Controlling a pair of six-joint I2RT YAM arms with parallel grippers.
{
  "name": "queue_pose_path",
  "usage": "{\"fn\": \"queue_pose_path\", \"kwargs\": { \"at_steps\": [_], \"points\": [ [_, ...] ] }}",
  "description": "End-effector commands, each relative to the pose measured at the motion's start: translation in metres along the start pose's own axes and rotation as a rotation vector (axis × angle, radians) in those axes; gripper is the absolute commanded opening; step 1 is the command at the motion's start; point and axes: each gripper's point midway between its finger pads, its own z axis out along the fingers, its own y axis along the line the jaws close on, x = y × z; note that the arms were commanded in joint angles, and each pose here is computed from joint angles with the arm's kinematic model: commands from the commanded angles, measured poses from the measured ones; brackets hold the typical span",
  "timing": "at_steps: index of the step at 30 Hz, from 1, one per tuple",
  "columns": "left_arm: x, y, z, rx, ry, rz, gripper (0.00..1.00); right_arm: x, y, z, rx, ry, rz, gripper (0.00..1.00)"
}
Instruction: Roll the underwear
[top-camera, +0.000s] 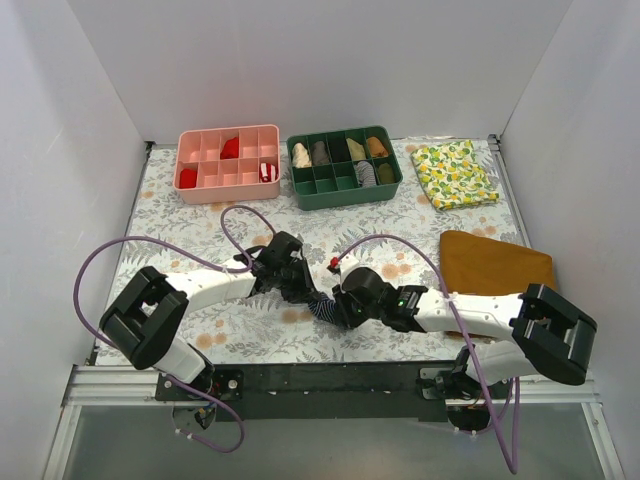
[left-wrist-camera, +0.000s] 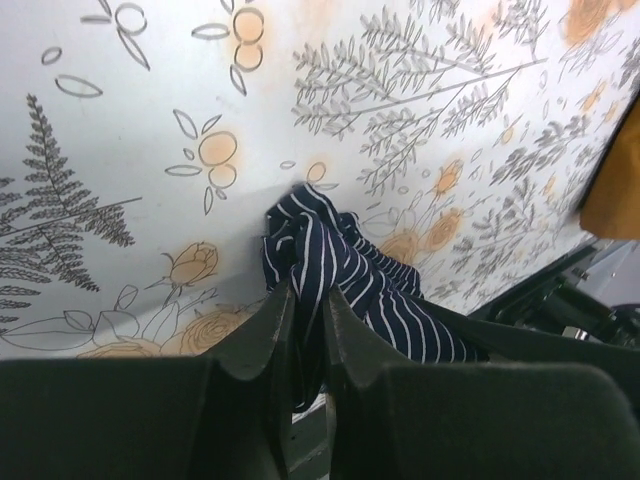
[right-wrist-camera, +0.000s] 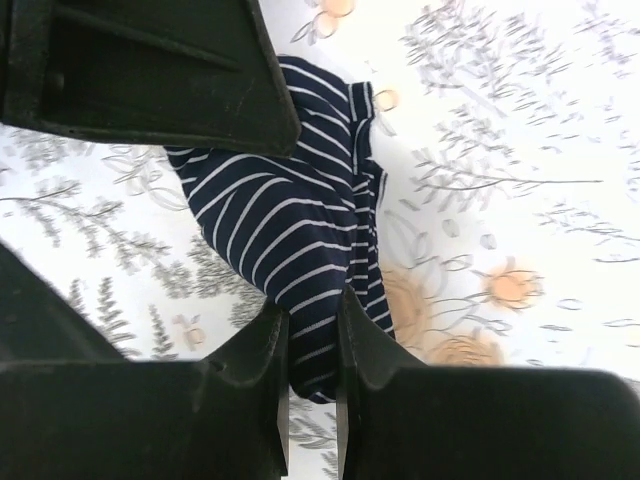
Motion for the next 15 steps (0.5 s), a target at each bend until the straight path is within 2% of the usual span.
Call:
{"fn": "queue_pose_path", "kwargs": {
  "at_steps": [1, 2, 3, 9, 11, 13, 14, 15],
  "points": [
    [-0.021, 0.019, -0.008, -0.14, -0.123, -0.019, 0.0, 0.033, -0.063, -0.018, 0.281, 0.122, -0.166, 0.17],
    [-0.019, 0.021, -0.009, -0.15, -0.126, -0.018, 0.0, 0.034, -0.057, -0.018, 0.254, 0.115, -0.171, 0.12],
    [-0.019, 0.018, -0.012, -0.141, -0.136, -0.013, 0.0, 0.036, -0.053, -0.018, 0.241, 0.11, -0.171, 0.1],
    [-0.003, 0.033, -0.008, -0.18, -0.113, -0.015, 0.0, 0.06, -0.031, -0.013, 0.187, 0.13, -0.103, 0.09],
    [0.003, 0.037, -0.004, -0.19, -0.096, -0.009, 0.0, 0.073, -0.019, -0.011, 0.146, 0.152, -0.084, 0.18],
    [0.005, 0.04, 0.0, -0.203, -0.087, -0.002, 0.0, 0.075, -0.01, -0.008, 0.109, 0.145, -0.059, 0.33],
    [0.005, 0.04, 0.001, -0.203, -0.084, 0.009, 0.0, 0.079, -0.007, -0.008, 0.094, 0.152, -0.041, 0.33],
    [0.006, 0.04, 0.002, -0.204, -0.08, 0.015, 0.0, 0.08, -0.005, -0.008, 0.093, 0.152, -0.038, 0.39]
  ]
}}
